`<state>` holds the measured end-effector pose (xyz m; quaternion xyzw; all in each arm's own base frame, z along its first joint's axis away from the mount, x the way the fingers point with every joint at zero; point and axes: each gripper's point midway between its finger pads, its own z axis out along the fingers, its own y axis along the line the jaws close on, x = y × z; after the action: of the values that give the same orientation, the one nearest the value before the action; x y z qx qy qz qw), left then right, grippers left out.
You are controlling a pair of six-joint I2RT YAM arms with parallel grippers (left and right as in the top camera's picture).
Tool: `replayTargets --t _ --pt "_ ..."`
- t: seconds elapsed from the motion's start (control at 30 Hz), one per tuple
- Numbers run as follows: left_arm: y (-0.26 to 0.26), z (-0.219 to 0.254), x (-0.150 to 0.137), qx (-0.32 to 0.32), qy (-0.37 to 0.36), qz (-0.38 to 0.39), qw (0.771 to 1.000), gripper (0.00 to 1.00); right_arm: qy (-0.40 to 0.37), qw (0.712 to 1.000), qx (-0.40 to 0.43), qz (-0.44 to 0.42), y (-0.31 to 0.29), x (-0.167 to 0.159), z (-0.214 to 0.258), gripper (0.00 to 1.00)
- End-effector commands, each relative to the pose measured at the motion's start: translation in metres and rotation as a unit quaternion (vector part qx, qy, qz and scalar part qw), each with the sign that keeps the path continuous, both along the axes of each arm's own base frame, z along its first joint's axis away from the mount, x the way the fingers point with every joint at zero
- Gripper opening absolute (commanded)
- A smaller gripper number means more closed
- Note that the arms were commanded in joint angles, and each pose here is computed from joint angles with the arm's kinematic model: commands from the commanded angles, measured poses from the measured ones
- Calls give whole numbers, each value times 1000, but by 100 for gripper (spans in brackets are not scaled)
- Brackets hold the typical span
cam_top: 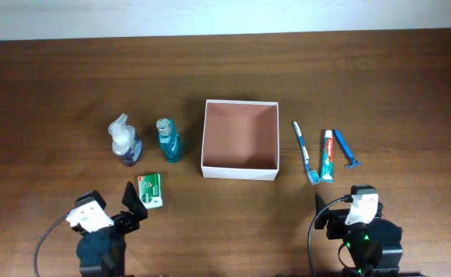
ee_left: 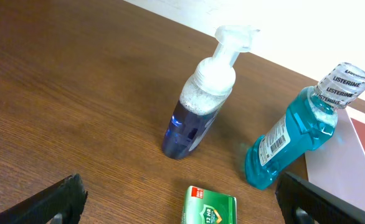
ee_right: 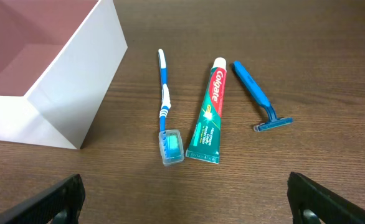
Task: Pack container
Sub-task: 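Move the left gripper toward the white foam soap bottle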
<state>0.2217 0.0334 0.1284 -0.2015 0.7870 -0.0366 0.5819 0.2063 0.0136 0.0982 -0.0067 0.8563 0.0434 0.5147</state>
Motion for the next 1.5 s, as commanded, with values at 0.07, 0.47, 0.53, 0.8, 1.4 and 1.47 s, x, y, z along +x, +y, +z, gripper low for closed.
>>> replayTargets --t 0.07,0.47,0.53,0.8,1.4,1.47 --pt "3 -1 0 9 -1 6 1000 99 -2 1000 4 -4 -1 0 0 99" --pt "3 -1 0 9 -1 6 1000 100 -2 1000 4 -4 -1 0 0 99" --pt "3 -1 0 9 -1 6 1000 99 -2 1000 4 -4 -1 0 0 99" --pt "3 -1 0 9 -1 6 1000 99 -1 989 129 78 43 -5 11 99" --pt "-44 108 -3 -18 -84 -127 988 99 -68 970 206 105 58 -17 144 99" --pt "-38 121 -3 -11 -54 -110 992 99 -36 980 178 75 48 -11 150 99"
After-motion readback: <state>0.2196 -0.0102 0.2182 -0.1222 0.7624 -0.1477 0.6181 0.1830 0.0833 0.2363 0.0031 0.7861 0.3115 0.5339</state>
